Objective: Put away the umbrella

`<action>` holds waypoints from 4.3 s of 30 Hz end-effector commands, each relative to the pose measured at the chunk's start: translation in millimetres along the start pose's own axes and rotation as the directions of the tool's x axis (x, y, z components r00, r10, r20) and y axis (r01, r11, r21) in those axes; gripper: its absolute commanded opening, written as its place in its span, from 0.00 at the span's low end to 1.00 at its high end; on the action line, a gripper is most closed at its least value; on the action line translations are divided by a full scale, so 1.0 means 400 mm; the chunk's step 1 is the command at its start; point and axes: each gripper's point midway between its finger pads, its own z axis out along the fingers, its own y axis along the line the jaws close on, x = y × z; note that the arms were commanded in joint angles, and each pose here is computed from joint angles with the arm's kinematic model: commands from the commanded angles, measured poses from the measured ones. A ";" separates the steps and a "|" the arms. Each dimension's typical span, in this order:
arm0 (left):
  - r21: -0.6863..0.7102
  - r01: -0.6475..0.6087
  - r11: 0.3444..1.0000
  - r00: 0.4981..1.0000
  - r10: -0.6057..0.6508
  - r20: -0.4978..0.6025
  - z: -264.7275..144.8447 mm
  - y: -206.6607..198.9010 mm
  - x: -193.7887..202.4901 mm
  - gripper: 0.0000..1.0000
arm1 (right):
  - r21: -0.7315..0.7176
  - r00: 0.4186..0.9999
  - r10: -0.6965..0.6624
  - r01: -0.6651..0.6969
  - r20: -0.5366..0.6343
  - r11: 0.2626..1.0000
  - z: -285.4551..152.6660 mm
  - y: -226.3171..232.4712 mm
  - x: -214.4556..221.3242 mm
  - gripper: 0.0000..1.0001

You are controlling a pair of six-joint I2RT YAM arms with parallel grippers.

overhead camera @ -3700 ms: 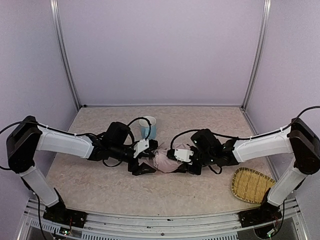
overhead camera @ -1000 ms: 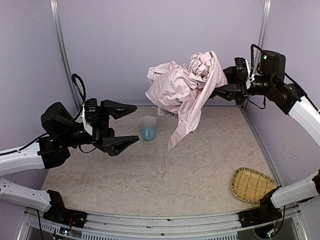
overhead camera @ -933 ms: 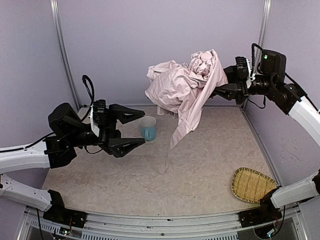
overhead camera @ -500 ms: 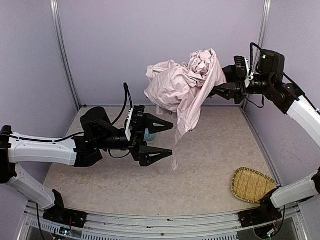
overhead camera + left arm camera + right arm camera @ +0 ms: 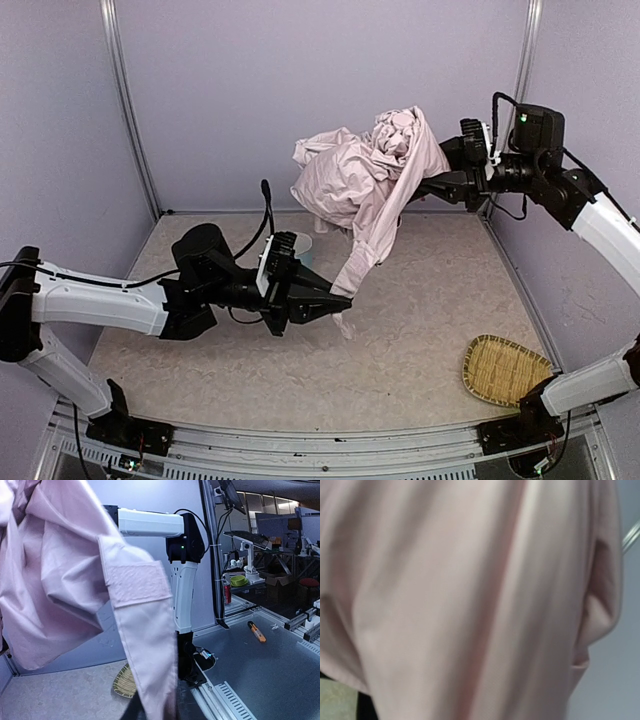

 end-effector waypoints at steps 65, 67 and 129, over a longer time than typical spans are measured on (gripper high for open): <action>-0.593 -0.698 0.401 0.693 0.173 -0.700 -0.238 0.701 0.497 0.32 | -0.256 0.429 0.030 -0.593 -0.903 0.763 0.018 0.936 0.722 0.00; -0.632 -0.666 0.397 0.722 0.132 -0.679 -0.248 0.717 0.479 0.44 | -0.224 0.395 0.045 -0.606 -0.917 0.763 0.006 0.925 0.736 0.00; 0.013 -0.308 0.951 0.692 0.233 -0.683 -0.223 -0.032 0.520 0.92 | 0.069 0.014 0.519 -0.988 -0.855 0.139 0.216 0.765 0.900 0.00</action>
